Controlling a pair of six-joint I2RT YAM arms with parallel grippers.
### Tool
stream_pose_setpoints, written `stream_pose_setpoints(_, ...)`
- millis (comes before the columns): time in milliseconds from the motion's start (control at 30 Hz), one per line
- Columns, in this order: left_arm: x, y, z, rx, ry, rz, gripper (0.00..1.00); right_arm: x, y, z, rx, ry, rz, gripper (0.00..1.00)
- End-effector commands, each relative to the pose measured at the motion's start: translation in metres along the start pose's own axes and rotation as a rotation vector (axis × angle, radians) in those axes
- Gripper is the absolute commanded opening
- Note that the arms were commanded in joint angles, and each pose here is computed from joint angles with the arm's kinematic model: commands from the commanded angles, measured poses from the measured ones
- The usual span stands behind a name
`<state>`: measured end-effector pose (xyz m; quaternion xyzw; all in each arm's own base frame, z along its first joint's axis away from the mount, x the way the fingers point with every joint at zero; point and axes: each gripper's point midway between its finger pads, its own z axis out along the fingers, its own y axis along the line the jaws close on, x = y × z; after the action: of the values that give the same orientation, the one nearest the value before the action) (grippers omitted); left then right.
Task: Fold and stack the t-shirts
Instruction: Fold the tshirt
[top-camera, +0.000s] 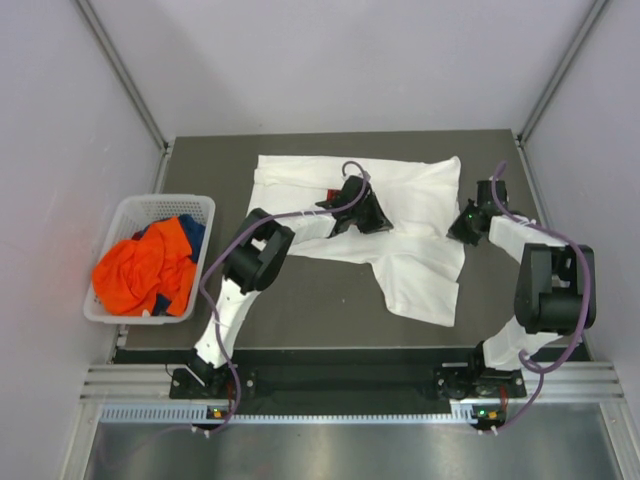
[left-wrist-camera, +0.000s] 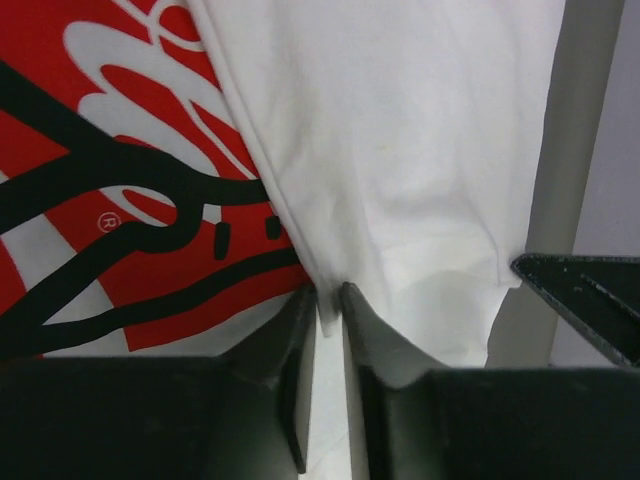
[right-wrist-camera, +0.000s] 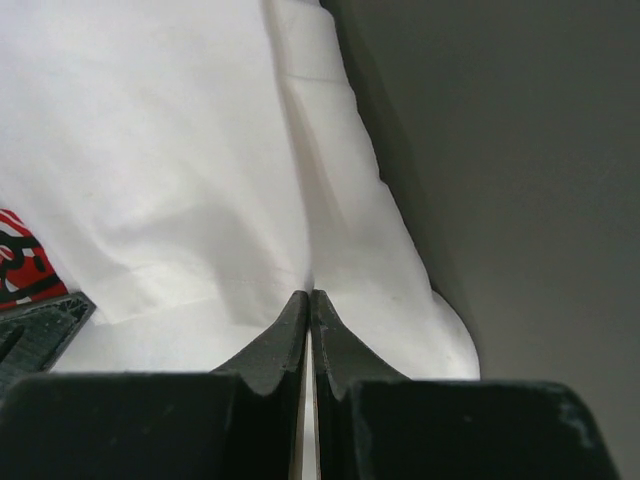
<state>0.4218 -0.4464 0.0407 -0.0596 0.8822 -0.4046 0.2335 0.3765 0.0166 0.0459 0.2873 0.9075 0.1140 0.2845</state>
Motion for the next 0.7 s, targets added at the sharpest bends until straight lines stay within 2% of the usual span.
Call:
stream_pose_setpoints(0,-0.009,-0.014,0.002,0.022,-0.027,0.008,0.11,-0.016,0.007,-0.011,-0.040,-0.061,-0.002,0.00)
stream_pose_setpoints(67,-0.014,-0.021,0.001,0.033,-0.033,0.011,0.00,-0.017,0.007,-0.014,-0.038,-0.059,-0.001,0.00)
stream_pose_setpoints(300,-0.024,-0.041,-0.017,0.027,-0.040,0.039,0.00,-0.025,0.003,-0.029,-0.019,-0.071,0.018,0.00)
stream_pose_setpoints(667,-0.018,-0.016,-0.029,-0.101,-0.006,0.087,0.00,-0.003,-0.004,-0.039,-0.025,-0.031,0.048,0.00)
